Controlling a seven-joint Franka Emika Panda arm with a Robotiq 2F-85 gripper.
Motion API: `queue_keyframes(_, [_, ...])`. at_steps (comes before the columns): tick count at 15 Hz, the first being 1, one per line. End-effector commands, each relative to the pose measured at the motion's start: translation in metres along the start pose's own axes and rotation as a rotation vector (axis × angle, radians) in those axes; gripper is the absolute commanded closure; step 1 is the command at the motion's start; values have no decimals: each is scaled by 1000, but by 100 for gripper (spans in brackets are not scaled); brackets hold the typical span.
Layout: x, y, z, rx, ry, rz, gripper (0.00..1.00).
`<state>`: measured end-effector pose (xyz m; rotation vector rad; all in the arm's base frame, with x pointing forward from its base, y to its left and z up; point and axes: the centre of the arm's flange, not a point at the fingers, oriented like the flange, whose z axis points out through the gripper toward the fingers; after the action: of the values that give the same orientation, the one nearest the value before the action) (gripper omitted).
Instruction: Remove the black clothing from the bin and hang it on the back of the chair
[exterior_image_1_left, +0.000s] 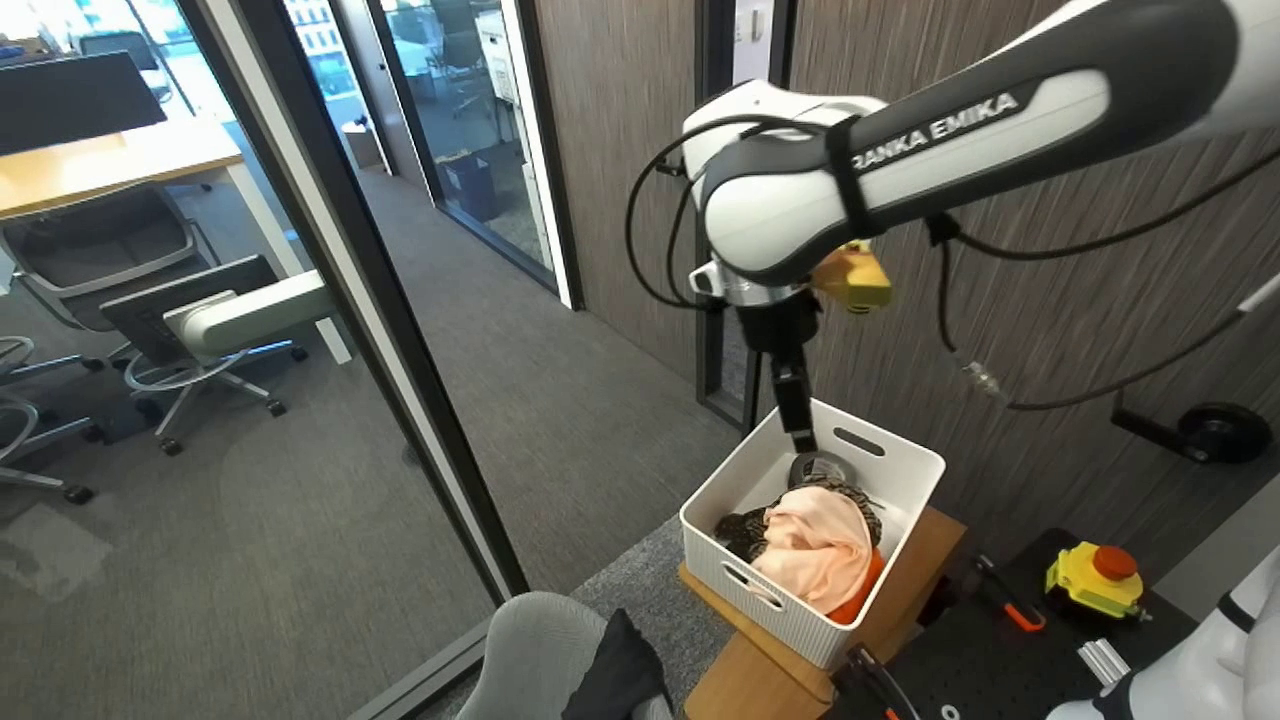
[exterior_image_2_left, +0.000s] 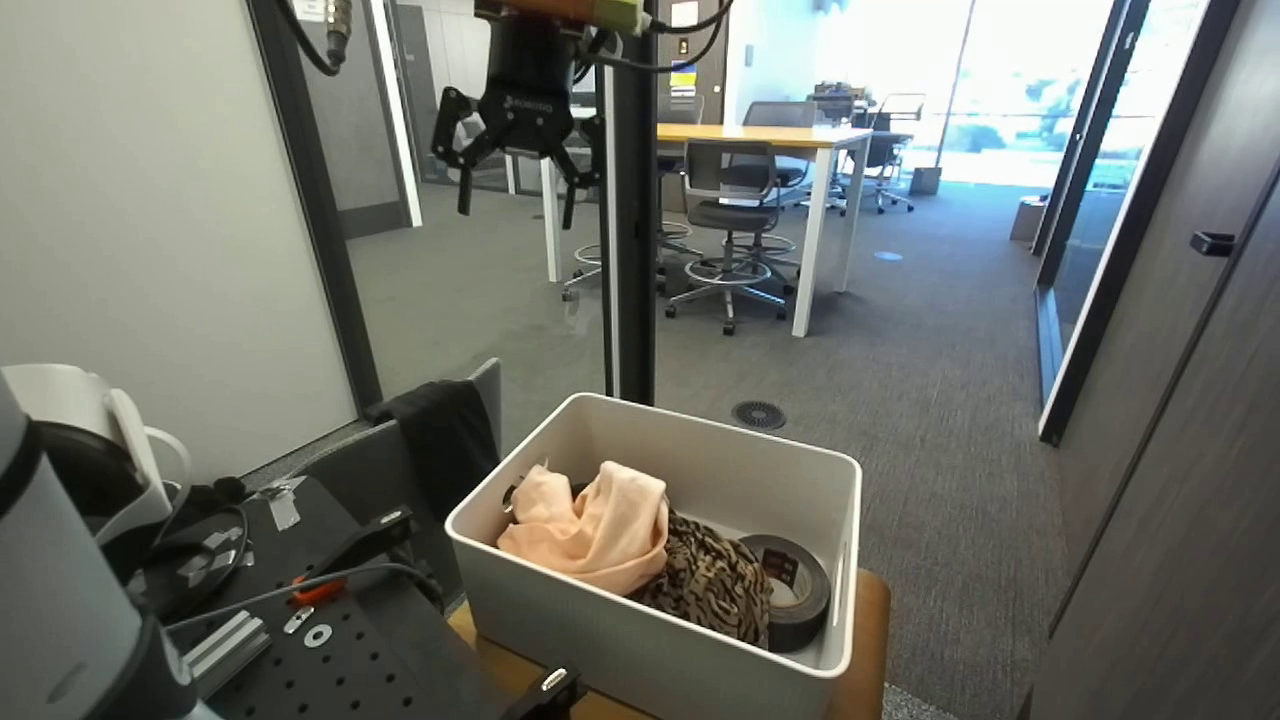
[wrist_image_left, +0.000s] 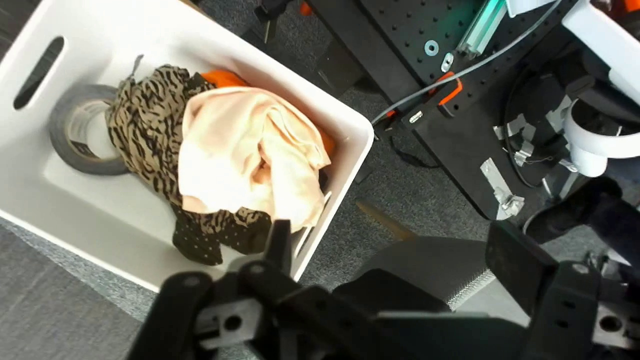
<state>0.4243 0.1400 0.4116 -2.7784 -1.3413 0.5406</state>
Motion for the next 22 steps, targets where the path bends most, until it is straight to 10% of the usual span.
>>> queue_keyframes(1, [-87,-25,-28,-26,71,183,0])
queue_keyframes(9, [-216,-64,-60,-8,194,563,0])
queue_keyframes(22, [-250,-38,-32,-17,298,932,0])
